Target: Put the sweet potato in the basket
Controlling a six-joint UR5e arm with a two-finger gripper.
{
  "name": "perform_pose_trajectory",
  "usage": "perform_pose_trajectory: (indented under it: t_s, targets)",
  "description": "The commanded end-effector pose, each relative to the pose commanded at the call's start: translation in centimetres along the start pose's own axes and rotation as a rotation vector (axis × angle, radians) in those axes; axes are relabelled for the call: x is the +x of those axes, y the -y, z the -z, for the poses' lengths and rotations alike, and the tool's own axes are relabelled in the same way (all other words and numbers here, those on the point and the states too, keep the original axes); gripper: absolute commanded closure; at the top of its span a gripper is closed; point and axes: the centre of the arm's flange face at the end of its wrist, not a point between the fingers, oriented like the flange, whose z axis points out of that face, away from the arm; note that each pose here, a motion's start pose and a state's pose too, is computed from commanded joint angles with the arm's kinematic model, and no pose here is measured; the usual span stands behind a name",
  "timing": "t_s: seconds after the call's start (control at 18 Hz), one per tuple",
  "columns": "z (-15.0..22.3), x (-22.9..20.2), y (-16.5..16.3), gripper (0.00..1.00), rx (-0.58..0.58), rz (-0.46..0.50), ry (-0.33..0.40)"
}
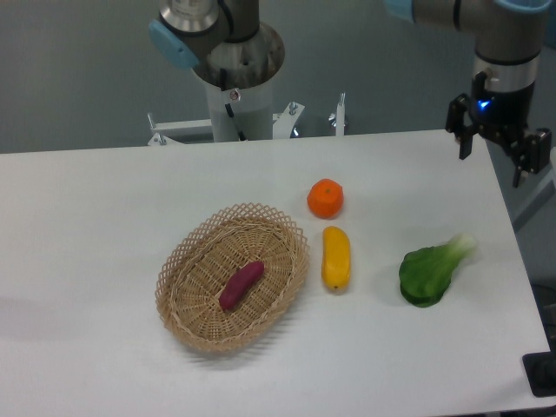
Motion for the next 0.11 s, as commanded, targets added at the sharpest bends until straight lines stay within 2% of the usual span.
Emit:
perform_pose_trajectory:
  t_s: [0.11]
  targets:
    - [-0.07, 0.04, 0.00, 0.00, 0.000, 0.000, -0.001]
